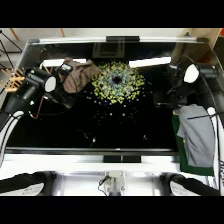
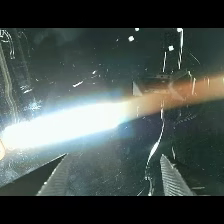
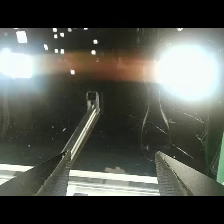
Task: Fold the shirts.
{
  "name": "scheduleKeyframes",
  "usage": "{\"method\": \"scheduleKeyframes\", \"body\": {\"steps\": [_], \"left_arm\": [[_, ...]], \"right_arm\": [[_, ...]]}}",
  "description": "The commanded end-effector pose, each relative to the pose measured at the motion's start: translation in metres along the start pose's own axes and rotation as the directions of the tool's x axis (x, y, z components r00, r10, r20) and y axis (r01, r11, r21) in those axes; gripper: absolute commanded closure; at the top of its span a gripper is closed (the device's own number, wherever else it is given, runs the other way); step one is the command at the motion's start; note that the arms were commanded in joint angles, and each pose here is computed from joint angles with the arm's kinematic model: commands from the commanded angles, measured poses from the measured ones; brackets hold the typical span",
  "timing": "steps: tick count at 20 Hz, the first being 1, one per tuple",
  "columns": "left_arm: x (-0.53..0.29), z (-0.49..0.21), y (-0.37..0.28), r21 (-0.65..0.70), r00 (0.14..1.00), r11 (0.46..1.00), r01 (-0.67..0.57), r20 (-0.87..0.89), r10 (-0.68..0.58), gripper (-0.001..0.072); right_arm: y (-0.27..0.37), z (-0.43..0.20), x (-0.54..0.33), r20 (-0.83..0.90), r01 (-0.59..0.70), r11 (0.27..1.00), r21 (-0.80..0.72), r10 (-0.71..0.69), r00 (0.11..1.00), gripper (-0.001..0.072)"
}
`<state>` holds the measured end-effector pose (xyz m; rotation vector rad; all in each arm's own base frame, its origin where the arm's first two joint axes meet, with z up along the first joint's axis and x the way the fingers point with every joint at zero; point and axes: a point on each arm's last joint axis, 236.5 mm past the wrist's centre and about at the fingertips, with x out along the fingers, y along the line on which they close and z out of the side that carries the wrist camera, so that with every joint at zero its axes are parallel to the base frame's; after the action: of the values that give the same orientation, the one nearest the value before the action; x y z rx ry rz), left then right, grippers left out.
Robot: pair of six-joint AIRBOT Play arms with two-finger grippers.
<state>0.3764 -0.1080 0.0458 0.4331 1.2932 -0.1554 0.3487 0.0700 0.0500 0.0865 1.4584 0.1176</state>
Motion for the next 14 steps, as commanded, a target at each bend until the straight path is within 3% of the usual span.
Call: {"method": "scheduleKeyframes", "body": {"steps": [1, 8, 14], "left_arm": [[0.0, 0.0, 0.0, -0.003, 1.0, 1.0, 0.0, 0.0, 0.0, 0.0065], [0.006, 0.047, -0.01, -0.151, 0.984, 0.987, 0.06, 0.176, -0.033, 0.0062], [0.025, 0.108, -0.013, -0.1, 0.928, 0.993, 0.07, 0.372, -0.028, 0.0042]], "right_arm": [[0.0, 0.0, 0.0, 0.0, 0.0, 1.0, 0.0, 0.0, 1.0, 0.0084], [0.004, 0.019, -0.001, 0.081, -0.013, 1.0, -0.008, 0.014, 0.997, 0.0084], [0.005, 0.046, -0.004, 0.193, -0.018, 1.0, -0.01, 0.019, 0.981, 0.0084]]}}
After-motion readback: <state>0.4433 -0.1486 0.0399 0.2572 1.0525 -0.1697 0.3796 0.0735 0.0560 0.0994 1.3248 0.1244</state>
